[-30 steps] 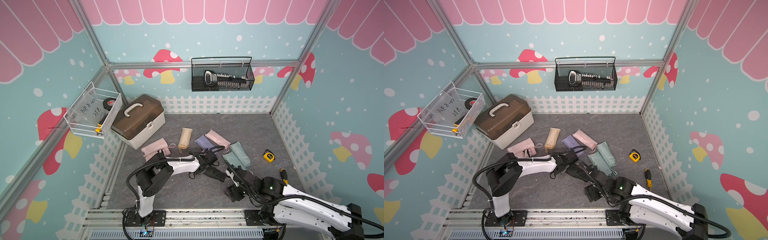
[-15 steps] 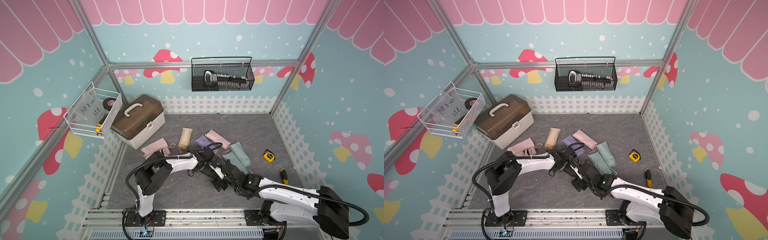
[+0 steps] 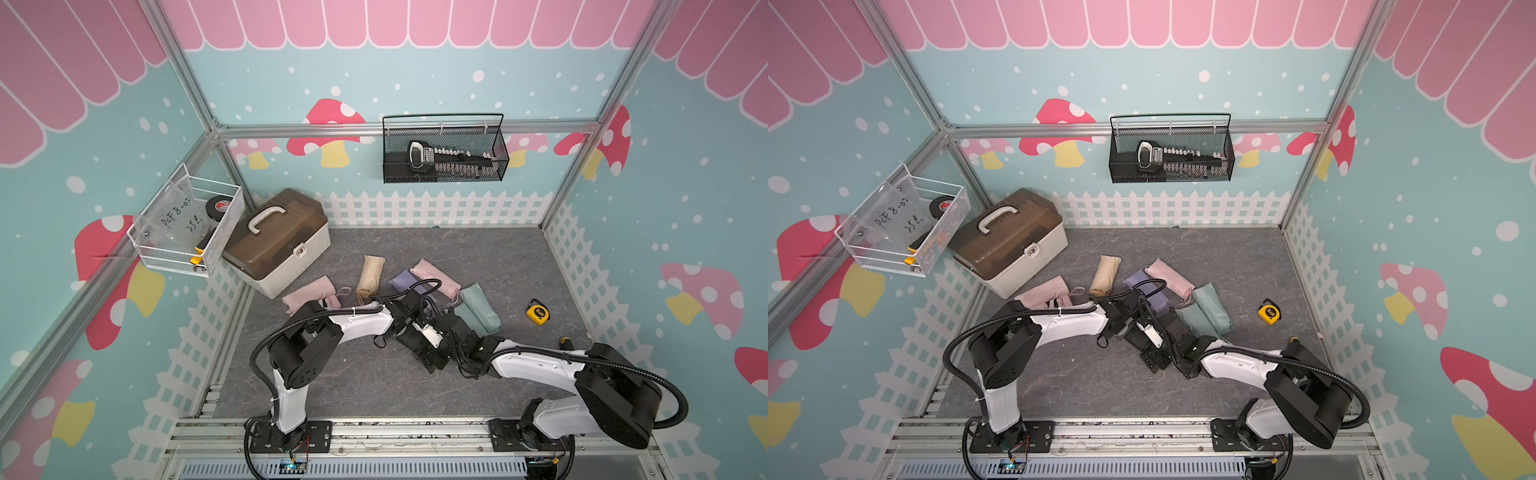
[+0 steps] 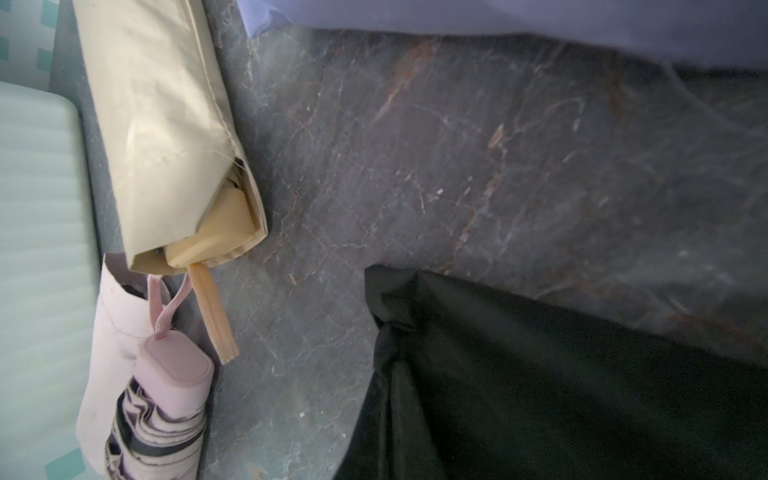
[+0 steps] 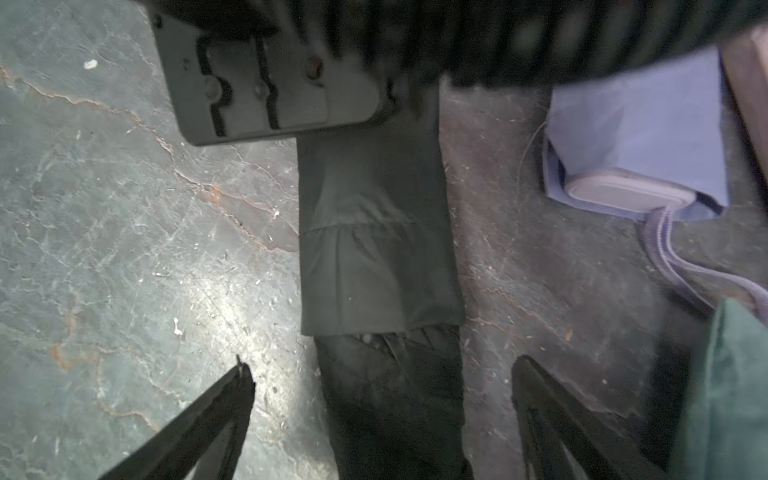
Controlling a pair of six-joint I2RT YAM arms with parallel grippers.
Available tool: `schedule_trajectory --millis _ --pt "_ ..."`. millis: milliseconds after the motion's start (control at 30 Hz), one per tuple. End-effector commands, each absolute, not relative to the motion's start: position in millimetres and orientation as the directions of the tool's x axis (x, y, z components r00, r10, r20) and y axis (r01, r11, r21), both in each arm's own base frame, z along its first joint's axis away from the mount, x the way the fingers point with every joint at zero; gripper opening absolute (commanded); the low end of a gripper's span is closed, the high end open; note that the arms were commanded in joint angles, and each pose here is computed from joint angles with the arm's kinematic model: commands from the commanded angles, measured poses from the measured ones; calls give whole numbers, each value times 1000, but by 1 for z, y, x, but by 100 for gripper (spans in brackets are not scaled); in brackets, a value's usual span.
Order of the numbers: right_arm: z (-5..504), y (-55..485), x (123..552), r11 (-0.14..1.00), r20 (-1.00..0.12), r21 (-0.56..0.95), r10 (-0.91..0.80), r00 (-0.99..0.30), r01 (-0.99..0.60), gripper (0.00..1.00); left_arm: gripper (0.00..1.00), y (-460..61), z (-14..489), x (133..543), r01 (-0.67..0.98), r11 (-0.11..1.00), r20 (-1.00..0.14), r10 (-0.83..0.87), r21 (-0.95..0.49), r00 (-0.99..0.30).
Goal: Take umbrellas out of sleeves
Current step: Pick up the umbrella from the center of the board.
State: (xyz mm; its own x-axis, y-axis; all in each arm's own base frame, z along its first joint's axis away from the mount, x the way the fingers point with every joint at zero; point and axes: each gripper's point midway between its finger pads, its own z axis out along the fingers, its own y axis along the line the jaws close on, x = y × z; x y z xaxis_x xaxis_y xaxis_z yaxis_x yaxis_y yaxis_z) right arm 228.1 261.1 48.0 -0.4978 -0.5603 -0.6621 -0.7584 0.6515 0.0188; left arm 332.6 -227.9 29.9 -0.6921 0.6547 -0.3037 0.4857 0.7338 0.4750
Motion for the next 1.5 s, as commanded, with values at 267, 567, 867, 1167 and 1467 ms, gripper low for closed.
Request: schedule_trajectory --millis 267,567,867,1167,1467 --pt "20 251 221 717 -649 88 -485 -585 -692 85 0 -235 31 338 505 730 -309 665 461 -680" --pt "2 252 201 705 -598 165 -484 -638 -690 54 0 -237 30 339 509 728 -308 668 460 -677" --pt "17 247 168 693 -580 145 -518 -628 -706 36 0 -237 31 342 515 714 -299 681 475 -669" --pt "43 225 146 772 -538 196 -431 -725 -605 29 0 -239 37 344 518 712 -309 685 474 -660" --pt "48 207 127 796 -474 220 -418 -775 -564 28 0 -240 39 345 512 717 -313 680 473 -663"
